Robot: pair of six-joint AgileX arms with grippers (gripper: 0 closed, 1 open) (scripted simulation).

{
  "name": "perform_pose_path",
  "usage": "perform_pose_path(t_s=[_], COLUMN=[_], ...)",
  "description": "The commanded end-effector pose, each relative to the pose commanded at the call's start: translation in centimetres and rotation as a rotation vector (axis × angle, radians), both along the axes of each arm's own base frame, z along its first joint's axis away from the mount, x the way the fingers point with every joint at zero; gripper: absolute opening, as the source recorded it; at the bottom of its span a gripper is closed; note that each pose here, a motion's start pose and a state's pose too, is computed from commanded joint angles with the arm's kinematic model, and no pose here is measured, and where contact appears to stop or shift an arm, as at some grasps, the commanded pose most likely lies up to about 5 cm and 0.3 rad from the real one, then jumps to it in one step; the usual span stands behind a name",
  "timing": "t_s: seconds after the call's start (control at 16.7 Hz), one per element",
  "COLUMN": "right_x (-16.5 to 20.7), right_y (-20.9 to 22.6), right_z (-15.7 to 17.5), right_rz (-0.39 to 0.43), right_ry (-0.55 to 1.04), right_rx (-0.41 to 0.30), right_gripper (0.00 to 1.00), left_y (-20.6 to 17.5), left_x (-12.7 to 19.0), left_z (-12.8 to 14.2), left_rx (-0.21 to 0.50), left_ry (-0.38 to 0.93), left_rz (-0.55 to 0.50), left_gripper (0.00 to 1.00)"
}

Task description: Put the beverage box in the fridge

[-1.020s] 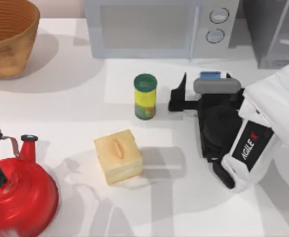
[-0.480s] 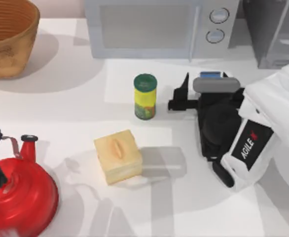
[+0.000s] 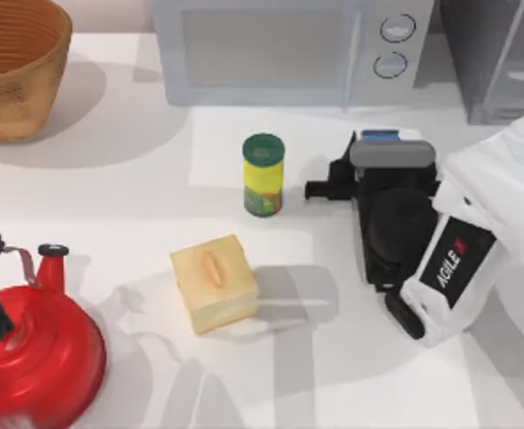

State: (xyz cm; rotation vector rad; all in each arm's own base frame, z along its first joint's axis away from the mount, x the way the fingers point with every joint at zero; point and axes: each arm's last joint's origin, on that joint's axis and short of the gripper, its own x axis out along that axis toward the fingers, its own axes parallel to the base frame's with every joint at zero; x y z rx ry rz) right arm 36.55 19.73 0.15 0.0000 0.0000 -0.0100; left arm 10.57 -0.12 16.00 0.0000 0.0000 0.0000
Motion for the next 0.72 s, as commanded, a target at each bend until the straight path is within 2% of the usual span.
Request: perform_pose_path(t_s=[0.06,0.12,0.72], right_x=[0.0,0.0,0.04], right_y=[0.0,0.0,-0.03], right_z=[0.0,0.0,0.39], right_rz=[0.0,0.0,-0.001], right_ry=[0.0,0.0,0.004], right_rx=[0.0,0.0,-0.001], right_gripper=[0.02,0.0,0.0], left_y=[0.0,0.0,0.0], left_x=[0.0,0.0,0.0], left_z=[0.0,0.0,0.0], left_rx=[0.0,0.0,0.0], left_ry=[0.0,0.0,0.0], left_rz=[0.0,0.0,0.0], left_gripper=[1.0,1.0,1.0])
